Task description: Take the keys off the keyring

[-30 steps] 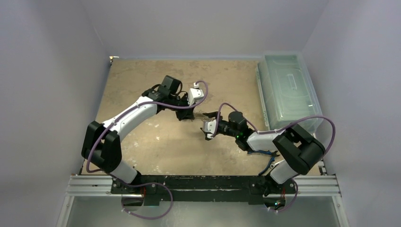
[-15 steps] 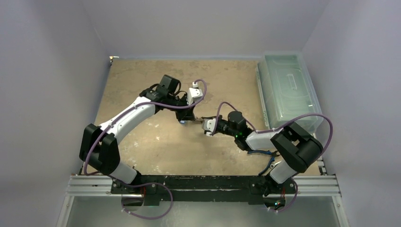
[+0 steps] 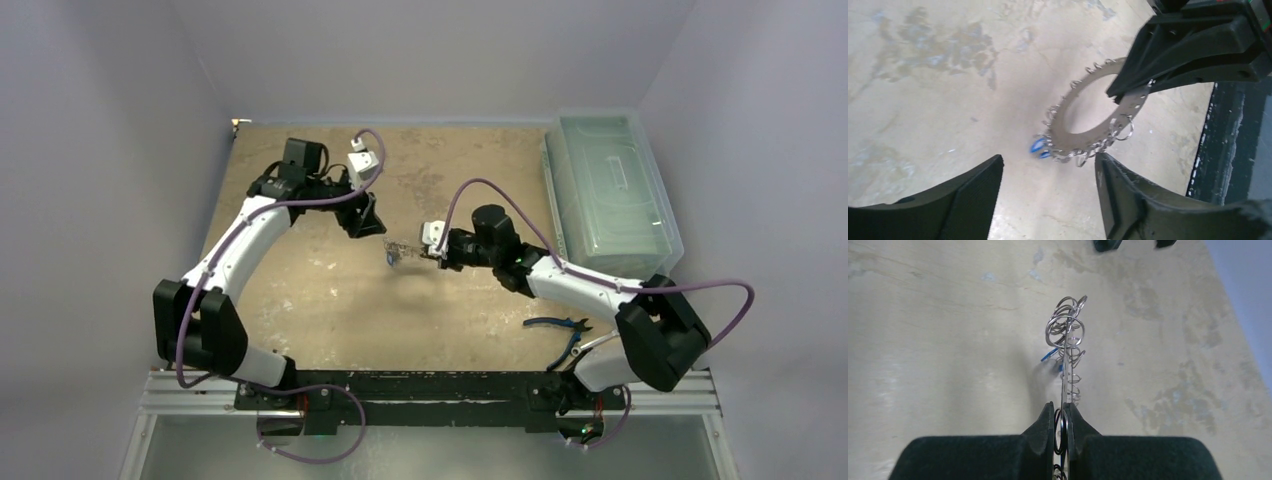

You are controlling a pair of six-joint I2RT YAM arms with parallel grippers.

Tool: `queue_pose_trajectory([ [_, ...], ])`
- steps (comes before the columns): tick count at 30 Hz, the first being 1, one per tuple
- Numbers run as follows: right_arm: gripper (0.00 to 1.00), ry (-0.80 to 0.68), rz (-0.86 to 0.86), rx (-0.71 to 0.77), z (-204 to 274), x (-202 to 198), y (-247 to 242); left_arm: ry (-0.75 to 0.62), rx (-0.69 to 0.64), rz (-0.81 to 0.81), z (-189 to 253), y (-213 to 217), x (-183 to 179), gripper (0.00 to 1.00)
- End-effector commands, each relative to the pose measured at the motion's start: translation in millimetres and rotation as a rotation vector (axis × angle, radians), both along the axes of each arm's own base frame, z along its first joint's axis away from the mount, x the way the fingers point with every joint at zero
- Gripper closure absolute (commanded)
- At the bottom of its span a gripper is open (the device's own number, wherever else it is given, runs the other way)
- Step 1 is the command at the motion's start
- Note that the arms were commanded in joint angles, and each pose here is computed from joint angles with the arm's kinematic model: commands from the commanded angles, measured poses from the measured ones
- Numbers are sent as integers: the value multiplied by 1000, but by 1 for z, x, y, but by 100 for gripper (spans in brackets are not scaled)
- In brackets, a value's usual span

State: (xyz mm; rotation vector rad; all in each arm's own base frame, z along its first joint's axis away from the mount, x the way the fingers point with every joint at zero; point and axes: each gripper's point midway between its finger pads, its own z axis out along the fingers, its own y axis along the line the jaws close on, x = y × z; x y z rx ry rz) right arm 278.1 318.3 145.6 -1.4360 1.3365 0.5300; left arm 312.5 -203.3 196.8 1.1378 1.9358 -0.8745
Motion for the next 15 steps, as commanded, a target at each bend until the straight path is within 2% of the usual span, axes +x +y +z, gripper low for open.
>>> queue_pose_trajectory([
  [1,100,187,22,19,16,-18,-1,-200,-57,-43,51,2,3,31],
  [10,100,465,38,18,31,-21,-12,-209,-38,-291,28,-4,-51,20],
  [15,100,521,91,24,38,-32,-12,-208,-2,-364,8,-24,-65,16],
])
